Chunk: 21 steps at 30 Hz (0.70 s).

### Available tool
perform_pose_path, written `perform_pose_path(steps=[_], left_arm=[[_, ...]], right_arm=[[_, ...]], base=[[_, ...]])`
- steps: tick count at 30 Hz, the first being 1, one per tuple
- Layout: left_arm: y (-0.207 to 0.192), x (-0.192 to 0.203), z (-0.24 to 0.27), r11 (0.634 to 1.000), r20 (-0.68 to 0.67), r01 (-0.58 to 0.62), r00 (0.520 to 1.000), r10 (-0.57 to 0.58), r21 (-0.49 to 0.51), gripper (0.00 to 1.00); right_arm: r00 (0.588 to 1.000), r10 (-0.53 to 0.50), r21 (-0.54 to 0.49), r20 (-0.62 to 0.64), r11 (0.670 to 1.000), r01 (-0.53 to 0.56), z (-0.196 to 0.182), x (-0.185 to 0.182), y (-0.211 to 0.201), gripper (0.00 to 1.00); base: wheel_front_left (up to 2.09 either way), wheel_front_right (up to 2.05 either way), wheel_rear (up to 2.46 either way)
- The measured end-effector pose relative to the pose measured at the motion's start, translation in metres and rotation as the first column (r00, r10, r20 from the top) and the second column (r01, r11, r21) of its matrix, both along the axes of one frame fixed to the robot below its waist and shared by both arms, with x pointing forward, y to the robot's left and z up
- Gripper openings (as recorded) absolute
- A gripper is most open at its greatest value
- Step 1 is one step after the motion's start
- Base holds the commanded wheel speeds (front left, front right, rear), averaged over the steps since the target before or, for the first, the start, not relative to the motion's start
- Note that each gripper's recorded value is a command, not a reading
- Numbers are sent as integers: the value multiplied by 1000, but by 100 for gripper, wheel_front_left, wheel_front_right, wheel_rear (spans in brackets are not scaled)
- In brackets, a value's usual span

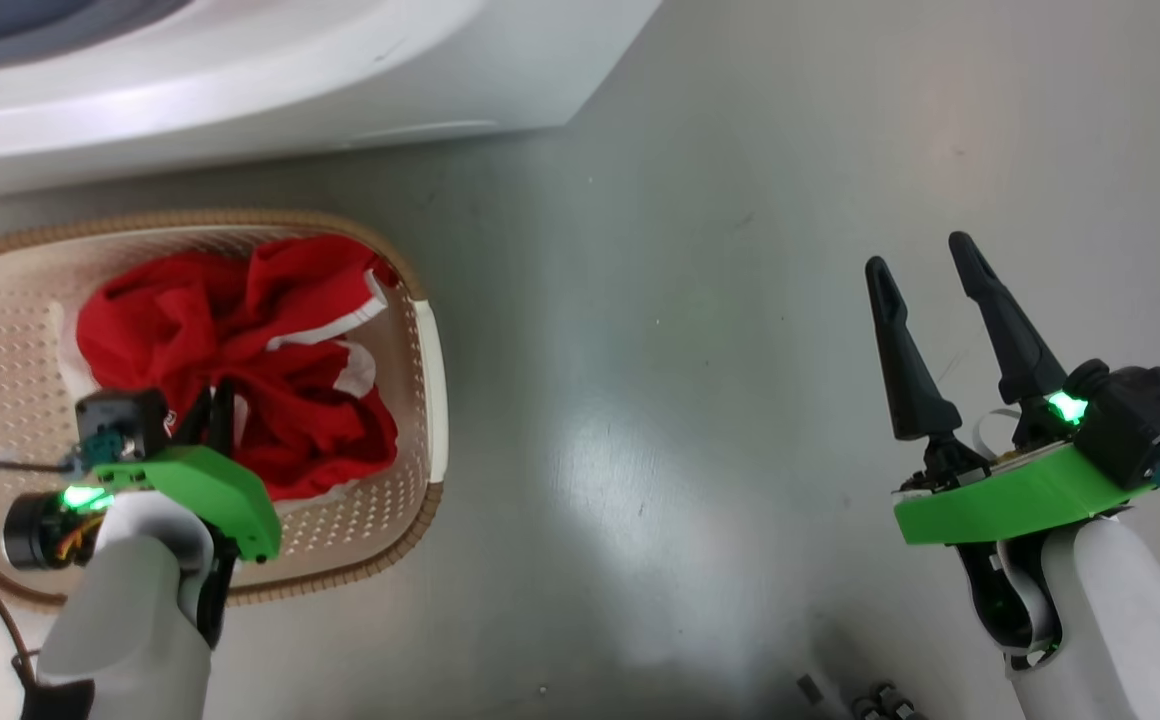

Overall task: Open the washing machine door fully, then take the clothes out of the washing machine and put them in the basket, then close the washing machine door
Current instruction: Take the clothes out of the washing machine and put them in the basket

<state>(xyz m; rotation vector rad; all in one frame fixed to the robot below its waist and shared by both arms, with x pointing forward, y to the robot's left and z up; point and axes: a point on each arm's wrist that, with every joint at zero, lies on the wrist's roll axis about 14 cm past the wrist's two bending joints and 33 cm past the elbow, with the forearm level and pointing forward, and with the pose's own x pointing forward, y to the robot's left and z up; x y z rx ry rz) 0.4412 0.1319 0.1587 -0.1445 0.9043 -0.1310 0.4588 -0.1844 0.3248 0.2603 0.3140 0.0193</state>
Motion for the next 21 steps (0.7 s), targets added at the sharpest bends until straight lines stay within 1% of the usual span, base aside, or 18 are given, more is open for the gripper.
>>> perform_pose_path(steps=[3, 7, 8, 9, 10, 11, 12, 13, 21], left_arm=[[-2, 3, -8, 1000, -12, 11, 1000, -11, 0, 0], [-3, -4, -18, 1000, -46, 21, 999, -21, 3, 0], [-2, -5, -19, 1000, -51, 21, 998, -21, 4, 9], [-2, -5, -20, 1000, -54, 19, 998, -19, 4, 9], [-1, -4, -19, 1000, -54, 16, 998, -15, 4, 24], [-1, -2, -19, 1000, -49, 15, 999, -14, 4, 35], [-1, 0, -18, 1000, -45, 15, 999, -15, 4, 54], [-1, 1, -17, 1000, -43, 16, 999, -16, 5, 100], [0, 9, -4, 1000, -12, -5, 1000, 5, -2, 100]], right_arm=[[1000, 2, -1, -12, 1000, -2, -8, 3, 0, 100], [1000, 5, -4, -26, 1000, -5, -15, 3, 1, 100], [1000, 7, -6, -28, 1000, -7, -16, 3, 1, 100], [1000, 9, -7, -29, 1000, -9, -17, 3, 1, 100], [1000, 10, -7, -28, 1000, -10, -17, 3, 2, 100], [1000, 11, -6, -27, 1000, -11, -17, 4, 2, 100], [1000, 12, -6, -26, 1000, -12, -16, 4, 2, 100], [1000, 12, -5, -22, 1000, -12, -16, 5, 3, 100], [1000, 16, -5, 12, 1000, -16, -3, 10, 3, 100]], base=[[0, 0, 0], [0, 0, 0], [0, 0, 0], [0, 0, 0], [0, 0, 0], [0, 0, 0], [0, 0, 0], [0, 0, 0], [0, 0, 0]])
